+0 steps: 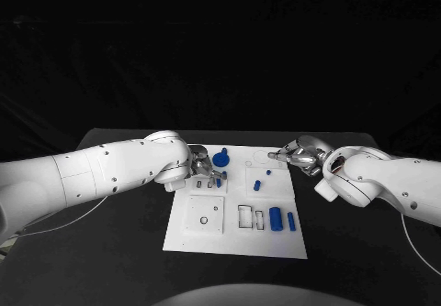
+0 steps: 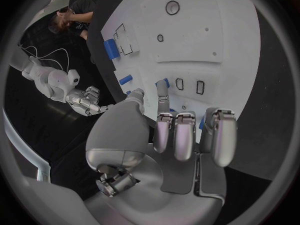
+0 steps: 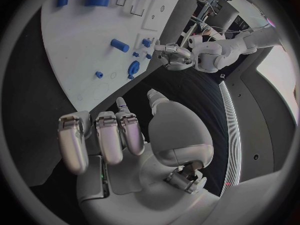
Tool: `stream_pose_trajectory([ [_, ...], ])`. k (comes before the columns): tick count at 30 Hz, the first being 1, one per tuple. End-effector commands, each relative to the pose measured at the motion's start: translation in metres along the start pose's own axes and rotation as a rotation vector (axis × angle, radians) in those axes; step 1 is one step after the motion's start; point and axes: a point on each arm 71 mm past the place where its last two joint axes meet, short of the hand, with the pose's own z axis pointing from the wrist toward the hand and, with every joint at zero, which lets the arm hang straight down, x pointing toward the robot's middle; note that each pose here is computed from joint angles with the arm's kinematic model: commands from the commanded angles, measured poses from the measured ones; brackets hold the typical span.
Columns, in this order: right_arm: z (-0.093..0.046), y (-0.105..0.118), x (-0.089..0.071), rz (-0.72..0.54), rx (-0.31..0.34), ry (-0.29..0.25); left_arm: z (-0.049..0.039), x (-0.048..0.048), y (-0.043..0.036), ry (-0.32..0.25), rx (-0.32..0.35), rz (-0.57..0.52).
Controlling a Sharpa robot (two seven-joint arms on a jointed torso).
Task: Assemble the parts on the task board
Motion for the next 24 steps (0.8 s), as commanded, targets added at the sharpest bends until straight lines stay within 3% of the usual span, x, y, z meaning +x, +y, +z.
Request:
stream_pose_trajectory([
  [1, 0.0005, -0.0005, 0.0027, -0.008, 0.008, 0.022, 0.0014, 0.002, 0.0009, 0.01, -0.058, 0.047],
  [24, 0.0018, -0.0015, 0.005, -0.012, 0.014, 0.033, 0.0093, 0.0035, 0.0003, -0.005, -0.075, 0.052],
])
